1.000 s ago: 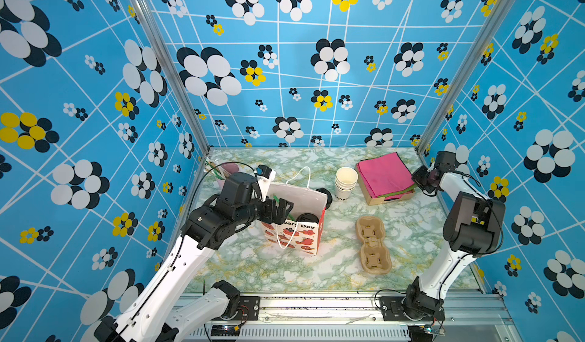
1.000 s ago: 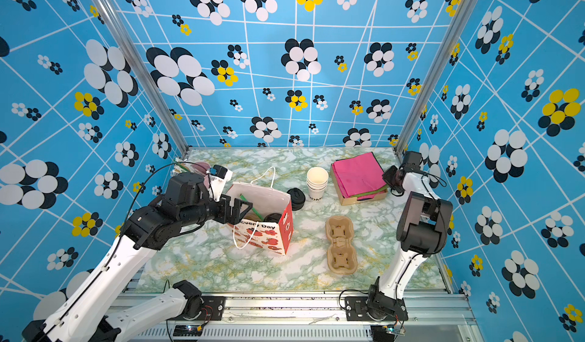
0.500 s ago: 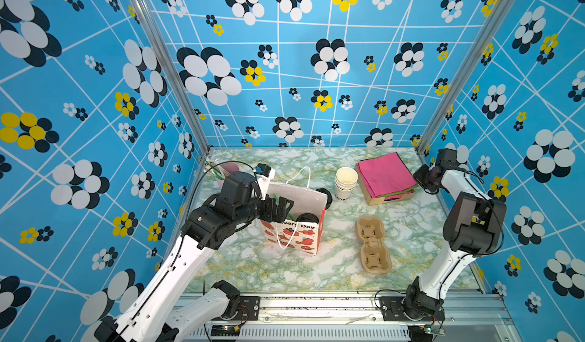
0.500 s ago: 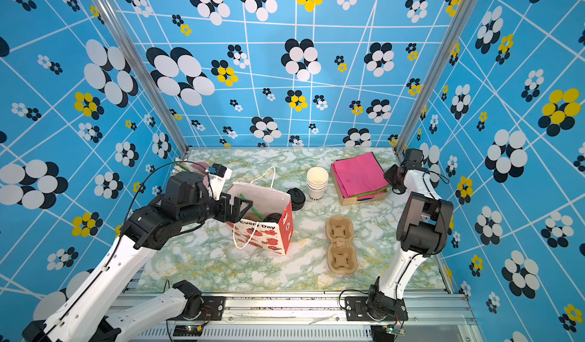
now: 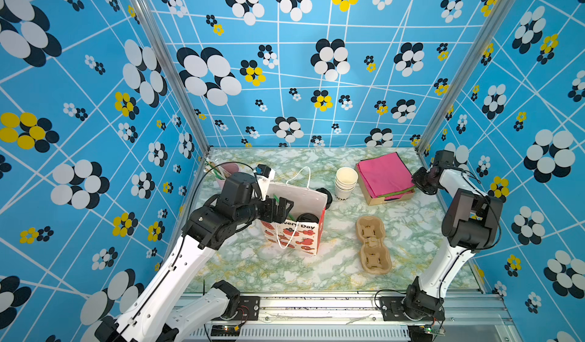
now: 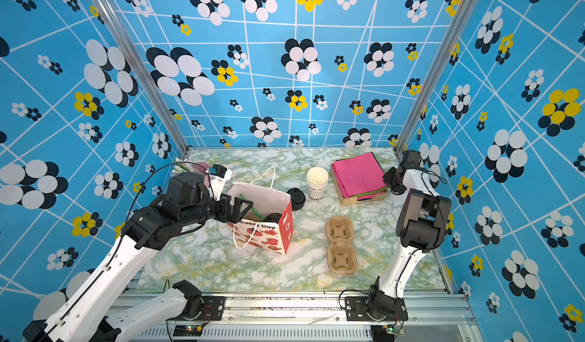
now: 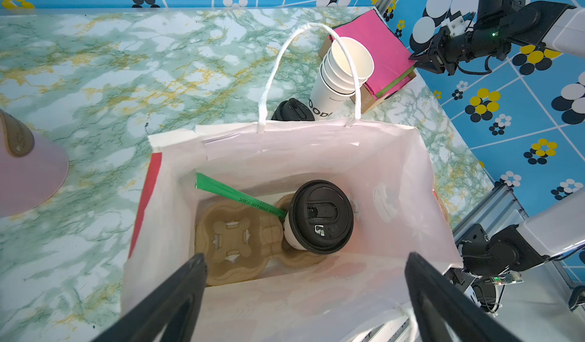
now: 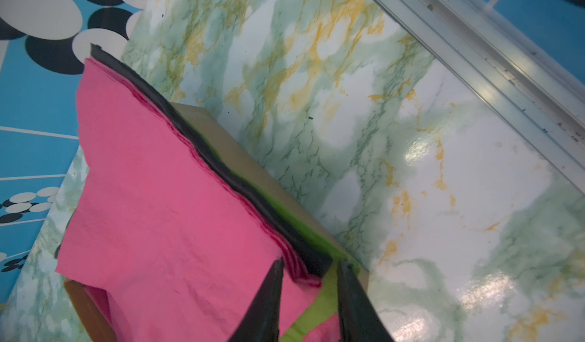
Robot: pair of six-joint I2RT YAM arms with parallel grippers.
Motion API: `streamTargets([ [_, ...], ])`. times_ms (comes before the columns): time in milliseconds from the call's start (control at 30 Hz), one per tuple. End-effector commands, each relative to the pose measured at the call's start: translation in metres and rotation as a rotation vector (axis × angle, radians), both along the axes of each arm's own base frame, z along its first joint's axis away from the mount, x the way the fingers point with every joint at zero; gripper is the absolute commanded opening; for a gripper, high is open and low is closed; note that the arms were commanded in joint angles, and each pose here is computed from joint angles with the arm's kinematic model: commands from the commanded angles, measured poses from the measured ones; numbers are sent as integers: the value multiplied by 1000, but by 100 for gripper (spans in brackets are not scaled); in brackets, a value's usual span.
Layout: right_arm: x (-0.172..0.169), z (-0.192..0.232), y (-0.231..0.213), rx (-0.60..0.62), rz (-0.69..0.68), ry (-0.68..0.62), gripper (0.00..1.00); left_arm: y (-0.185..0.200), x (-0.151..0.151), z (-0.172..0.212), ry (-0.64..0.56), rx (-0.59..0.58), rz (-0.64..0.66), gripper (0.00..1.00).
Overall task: Pack the takeout coffee
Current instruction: 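Lift the gripped napkin edge upward off the box with the right gripper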
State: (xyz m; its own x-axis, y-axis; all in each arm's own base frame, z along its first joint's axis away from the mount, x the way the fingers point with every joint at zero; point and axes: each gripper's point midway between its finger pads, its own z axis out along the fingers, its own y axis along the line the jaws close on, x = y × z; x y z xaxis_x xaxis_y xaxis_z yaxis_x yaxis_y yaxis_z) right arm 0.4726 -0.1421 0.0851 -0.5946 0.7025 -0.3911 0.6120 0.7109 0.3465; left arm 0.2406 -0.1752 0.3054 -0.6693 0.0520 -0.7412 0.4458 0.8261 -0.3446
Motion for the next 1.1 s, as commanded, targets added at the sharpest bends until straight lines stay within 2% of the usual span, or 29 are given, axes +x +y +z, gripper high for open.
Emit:
streamTargets([
  [0, -3, 1, -4, -5, -4, 18, 28, 1, 0, 1, -5, -20, 4, 98],
  [467, 0, 10, -5, -19, 2, 5, 19, -1, 1, 0, -1, -25, 1, 99],
  [567, 1, 11, -5, -19, 5, 5, 12, -1, 1, -1, -1, -27, 1, 99],
  [800, 4, 14, -2, -18, 20, 6, 11, -2, 2, 0, -3, -30, -1, 99],
  [1067, 3, 28, 2, -90, 55, 12, 11, -3, 2, 2, -6, -36, -2, 99],
])
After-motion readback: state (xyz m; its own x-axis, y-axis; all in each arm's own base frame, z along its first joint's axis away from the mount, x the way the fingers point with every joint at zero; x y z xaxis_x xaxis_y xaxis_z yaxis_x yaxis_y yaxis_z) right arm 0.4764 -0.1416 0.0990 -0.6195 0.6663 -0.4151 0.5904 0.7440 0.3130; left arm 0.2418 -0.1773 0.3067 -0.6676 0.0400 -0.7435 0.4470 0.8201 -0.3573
